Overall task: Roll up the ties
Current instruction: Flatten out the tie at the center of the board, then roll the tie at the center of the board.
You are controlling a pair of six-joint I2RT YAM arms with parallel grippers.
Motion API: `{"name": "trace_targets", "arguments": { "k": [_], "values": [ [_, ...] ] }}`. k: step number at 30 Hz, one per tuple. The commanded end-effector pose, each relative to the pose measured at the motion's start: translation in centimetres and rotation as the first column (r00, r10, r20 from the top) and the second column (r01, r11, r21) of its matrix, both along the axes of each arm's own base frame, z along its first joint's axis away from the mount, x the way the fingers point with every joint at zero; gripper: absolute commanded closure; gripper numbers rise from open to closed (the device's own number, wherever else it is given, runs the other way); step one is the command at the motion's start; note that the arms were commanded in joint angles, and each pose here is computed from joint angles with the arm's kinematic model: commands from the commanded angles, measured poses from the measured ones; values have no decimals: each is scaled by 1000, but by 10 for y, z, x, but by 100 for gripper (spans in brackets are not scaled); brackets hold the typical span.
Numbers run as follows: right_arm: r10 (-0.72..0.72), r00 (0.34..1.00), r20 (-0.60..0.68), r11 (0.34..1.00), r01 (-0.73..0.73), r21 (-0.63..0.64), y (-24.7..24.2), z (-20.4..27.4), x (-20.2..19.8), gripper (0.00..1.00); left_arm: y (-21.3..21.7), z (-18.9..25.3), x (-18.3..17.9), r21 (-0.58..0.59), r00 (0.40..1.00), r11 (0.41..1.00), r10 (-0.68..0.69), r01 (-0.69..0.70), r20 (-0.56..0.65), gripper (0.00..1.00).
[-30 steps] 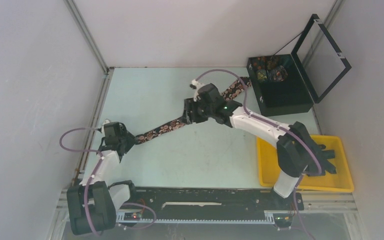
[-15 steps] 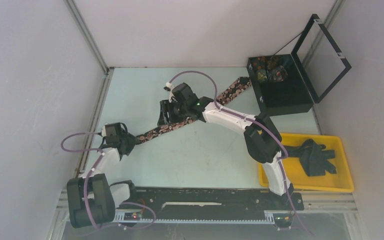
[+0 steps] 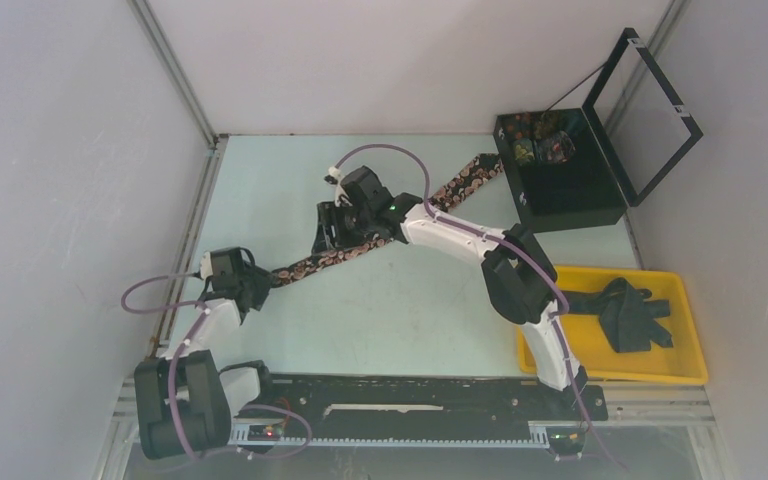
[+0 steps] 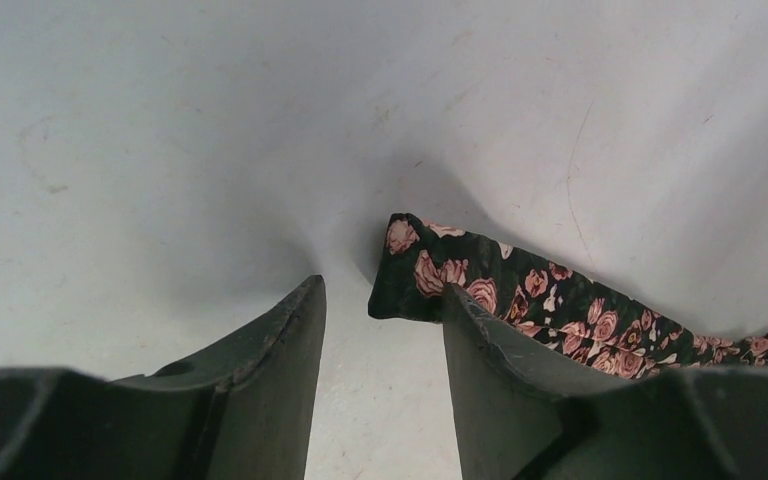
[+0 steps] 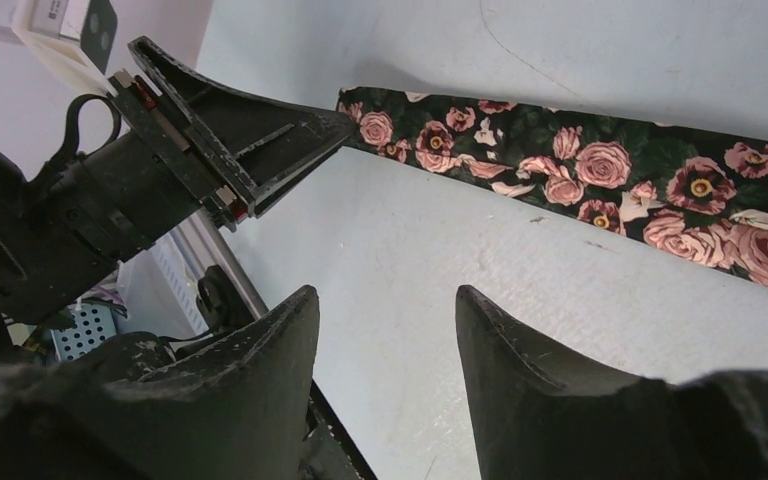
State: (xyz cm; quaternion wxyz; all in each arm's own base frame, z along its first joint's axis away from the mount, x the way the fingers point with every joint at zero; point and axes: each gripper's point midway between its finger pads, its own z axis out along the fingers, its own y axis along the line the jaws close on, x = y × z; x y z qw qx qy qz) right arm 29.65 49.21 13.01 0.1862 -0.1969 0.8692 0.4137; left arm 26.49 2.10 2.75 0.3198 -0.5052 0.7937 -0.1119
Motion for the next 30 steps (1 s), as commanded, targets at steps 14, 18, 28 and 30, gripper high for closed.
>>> {"name": "trace_targets", "arguments": {
  "k": [14, 18, 28, 30],
  "values": [
    [17, 1000, -15, 999, -16, 45, 29, 4, 1, 46, 6, -2, 16, 3, 999, 1000, 0, 0, 48, 99],
    [21, 999, -29, 999, -19, 47, 41, 3, -4, 48, 6, -1, 9, 21, 999, 1000, -19, 18, 51, 100],
    [5, 993, -118, 998, 2, 63, 72, -9, -19, 78, 5, 6, -10, 72, 997, 996, -54, 50, 51, 100],
    [10, 990, -142, 998, -2, 57, 78, -17, -23, 84, 4, 7, -14, 70, 997, 996, -60, 56, 50, 100]
  ]
}}
